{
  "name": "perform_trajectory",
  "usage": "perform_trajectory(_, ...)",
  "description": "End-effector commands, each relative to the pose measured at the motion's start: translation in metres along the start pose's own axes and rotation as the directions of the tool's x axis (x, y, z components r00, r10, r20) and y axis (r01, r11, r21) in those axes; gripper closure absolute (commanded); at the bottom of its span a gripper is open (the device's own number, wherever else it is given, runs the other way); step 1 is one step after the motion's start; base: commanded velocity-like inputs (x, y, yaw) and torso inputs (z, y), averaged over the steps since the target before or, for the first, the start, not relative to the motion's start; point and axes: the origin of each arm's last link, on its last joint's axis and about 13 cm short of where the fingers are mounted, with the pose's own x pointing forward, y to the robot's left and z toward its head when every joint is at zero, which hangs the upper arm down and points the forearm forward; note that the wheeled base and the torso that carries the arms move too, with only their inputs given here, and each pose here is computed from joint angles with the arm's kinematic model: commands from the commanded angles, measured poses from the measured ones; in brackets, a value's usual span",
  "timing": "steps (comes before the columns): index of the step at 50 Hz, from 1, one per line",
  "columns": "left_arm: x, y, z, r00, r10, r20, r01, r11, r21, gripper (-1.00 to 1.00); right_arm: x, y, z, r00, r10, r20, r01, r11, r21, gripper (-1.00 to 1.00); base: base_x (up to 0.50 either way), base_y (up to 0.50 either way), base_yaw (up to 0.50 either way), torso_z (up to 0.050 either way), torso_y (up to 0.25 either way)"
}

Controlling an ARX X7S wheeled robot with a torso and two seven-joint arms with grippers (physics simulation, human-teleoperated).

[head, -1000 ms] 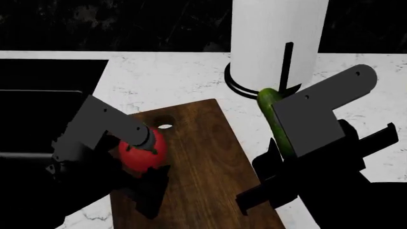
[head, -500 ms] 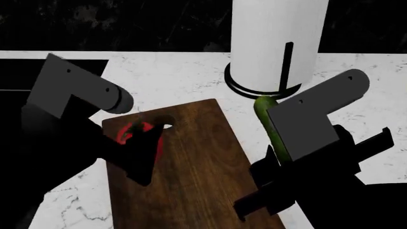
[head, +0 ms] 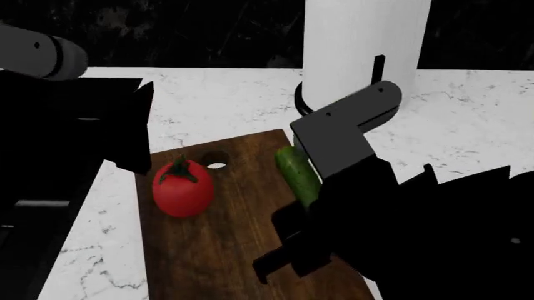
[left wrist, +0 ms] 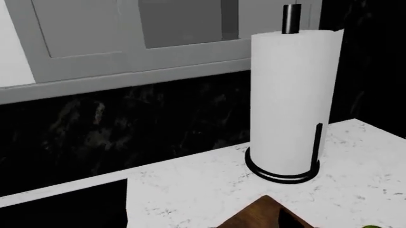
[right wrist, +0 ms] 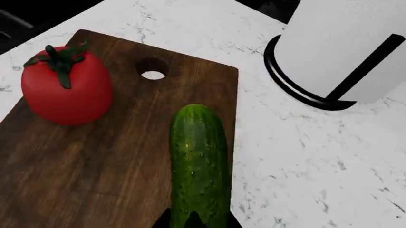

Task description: Pick the vegetables from the sink and place them on the cutting board.

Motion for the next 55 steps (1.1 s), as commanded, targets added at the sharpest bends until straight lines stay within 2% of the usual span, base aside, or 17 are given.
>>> perform_trajectory(1, -0.007, 0.004, 0.007, 0.998, 0.052, 0.042, -0.05, 0.998, -0.04, -1.0, 0.022, 0.004, 0.006, 0.997, 0.053, -0.049, -0.052, 0.998, 0.028, 1.0, 0.0, 0.0, 0.0, 0.0, 0.0)
perform_trajectory(3, -0.008, 0.004, 0.008, 0.997, 0.055, 0.051, -0.053, 0.998, -0.039, -1.0, 0.033, 0.01, 0.004, 0.995, 0.064, -0.071, -0.063, 0.998, 0.025, 1.0, 0.0, 0.0, 0.0, 0.0, 0.0)
perform_trajectory(18, -0.008, 0.003, 0.004, 0.998, 0.05, 0.047, -0.049, 0.998, -0.031, -1.0, 0.043, 0.014, -0.005, 0.992, 0.081, -0.095, -0.078, 0.996, 0.03, 1.0, 0.0, 0.0, 0.0, 0.0, 0.0)
perform_trajectory(37, -0.007, 0.004, 0.003, 0.998, 0.051, 0.045, -0.049, 0.998, -0.029, -1.0, 0.044, 0.017, -0.013, 0.988, 0.103, -0.112, -0.099, 0.994, 0.039, 1.0, 0.0, 0.0, 0.0, 0.0, 0.0)
perform_trajectory(38, -0.007, 0.004, 0.003, 0.998, 0.051, 0.045, -0.05, 0.998, -0.03, -1.0, 0.043, 0.017, -0.012, 0.989, 0.096, -0.111, -0.093, 0.995, 0.031, -1.0, 0.0, 0.0, 0.0, 0.0, 0.0)
perform_trajectory(47, -0.008, 0.003, 0.003, 0.998, 0.053, 0.042, -0.052, 0.998, -0.028, -1.0, 0.039, 0.014, -0.009, 0.992, 0.089, -0.094, -0.086, 0.996, 0.035, -1.0, 0.0, 0.0, 0.0, 0.0, 0.0)
perform_trajectory(55, -0.007, 0.003, 0.002, 0.998, 0.053, 0.04, -0.052, 0.998, -0.028, -1.0, 0.021, 0.012, 0.003, 0.996, 0.088, -0.028, -0.087, 0.995, 0.044, -1.0, 0.0, 0.0, 0.0, 0.0, 0.0)
